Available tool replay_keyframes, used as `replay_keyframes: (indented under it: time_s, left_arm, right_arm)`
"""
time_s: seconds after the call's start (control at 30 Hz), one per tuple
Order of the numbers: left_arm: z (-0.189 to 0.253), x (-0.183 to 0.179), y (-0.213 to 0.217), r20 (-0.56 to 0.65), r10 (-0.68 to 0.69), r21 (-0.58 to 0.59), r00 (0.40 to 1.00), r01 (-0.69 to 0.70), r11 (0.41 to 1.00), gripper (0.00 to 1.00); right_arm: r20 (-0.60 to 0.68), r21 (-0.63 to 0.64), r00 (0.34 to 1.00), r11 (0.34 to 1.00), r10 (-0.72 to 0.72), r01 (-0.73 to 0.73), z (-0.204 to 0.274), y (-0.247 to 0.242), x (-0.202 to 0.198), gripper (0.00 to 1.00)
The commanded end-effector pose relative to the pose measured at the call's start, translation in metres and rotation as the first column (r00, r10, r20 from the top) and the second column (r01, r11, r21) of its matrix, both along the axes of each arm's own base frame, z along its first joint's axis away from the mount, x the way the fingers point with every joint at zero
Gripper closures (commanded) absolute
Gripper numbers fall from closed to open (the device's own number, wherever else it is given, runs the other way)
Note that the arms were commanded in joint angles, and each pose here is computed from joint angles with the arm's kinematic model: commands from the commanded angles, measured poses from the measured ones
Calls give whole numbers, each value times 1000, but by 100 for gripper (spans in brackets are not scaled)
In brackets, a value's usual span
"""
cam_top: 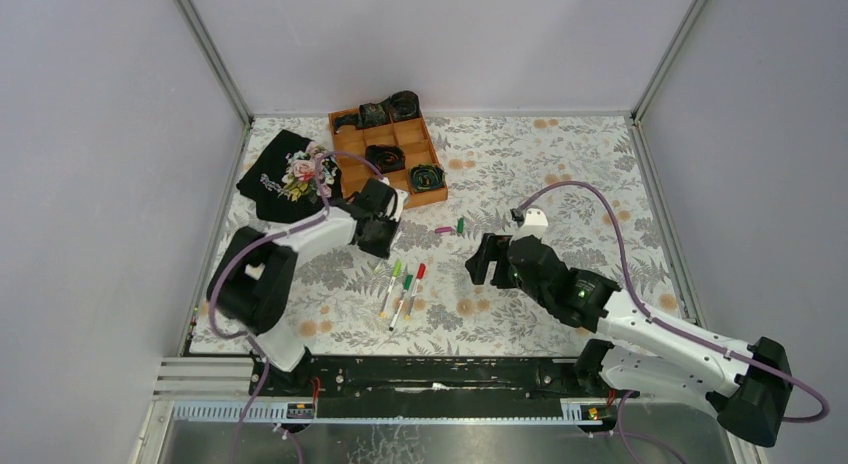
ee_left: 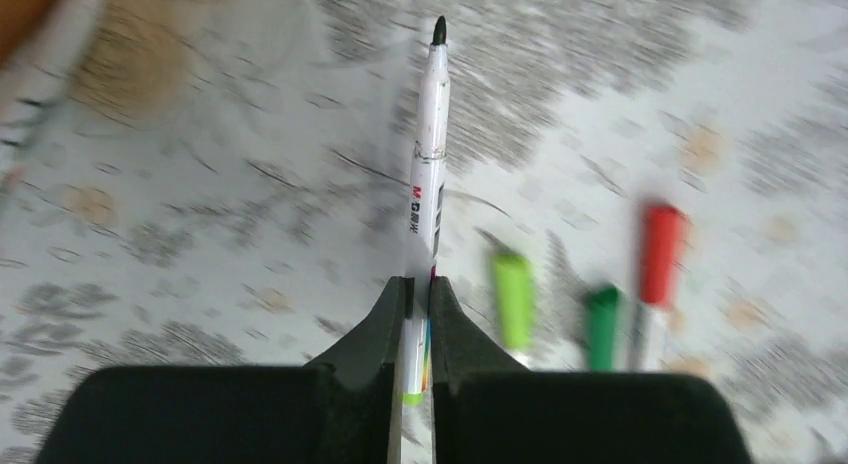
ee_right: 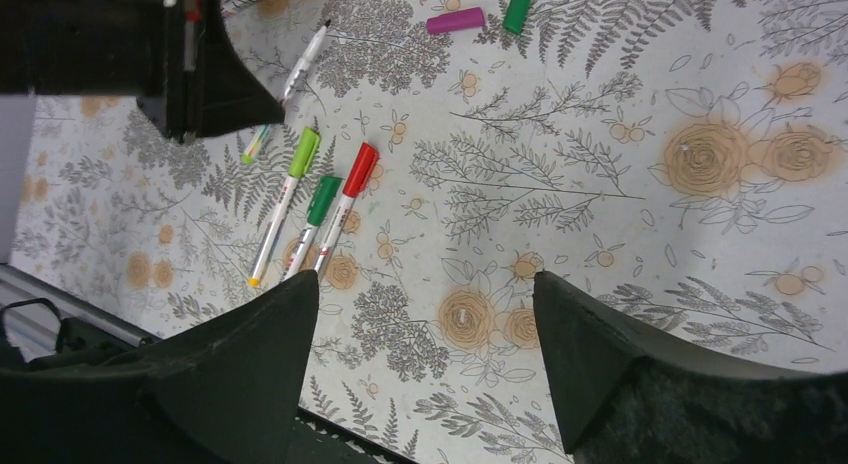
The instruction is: Insert the pens into the pen caps
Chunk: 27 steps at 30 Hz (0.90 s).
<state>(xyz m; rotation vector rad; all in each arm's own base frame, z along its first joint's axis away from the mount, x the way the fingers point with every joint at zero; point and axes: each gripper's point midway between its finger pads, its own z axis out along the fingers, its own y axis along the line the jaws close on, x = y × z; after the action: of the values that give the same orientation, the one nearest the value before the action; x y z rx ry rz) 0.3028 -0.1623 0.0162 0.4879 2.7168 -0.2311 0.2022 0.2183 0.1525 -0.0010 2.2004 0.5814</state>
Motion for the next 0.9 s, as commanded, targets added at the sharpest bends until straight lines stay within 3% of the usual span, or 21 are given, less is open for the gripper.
replay_keyframes:
  time_s: [0.0,0.1,0.2,0.37,0.53,0.73,0.87]
  left_arm:
    - [65,-10,-43,145,-50,-251,988,85,964,100]
    - [111,-32,-74,215,-104,-452,971,194,871,100]
    - [138,-64,-97,231,-168,-563,958,273,780,100]
    - [158,-101,-119,231,-239,-628,943,332,704,100]
    - [169,-117,-128,244,-262,-651,934,358,669,100]
    - [173,-125,-135,250,-284,-672,926,376,637,100]
    - [172,-125,-140,251,-288,-675,924,380,632,100]
  right_arm:
    - [-14,188,999,982,30,-27,14,15,7,15]
    - [-27,316,997,947,74,-62,20,25,13,15]
    - [-16,407,992,907,127,-109,32,40,18,14]
    - [26,492,980,851,196,-183,56,64,22,13]
    - [37,508,974,835,224,-212,63,74,25,18]
    - [44,524,953,805,300,-278,66,86,20,37]
    - [50,542,936,777,349,-319,69,94,15,70]
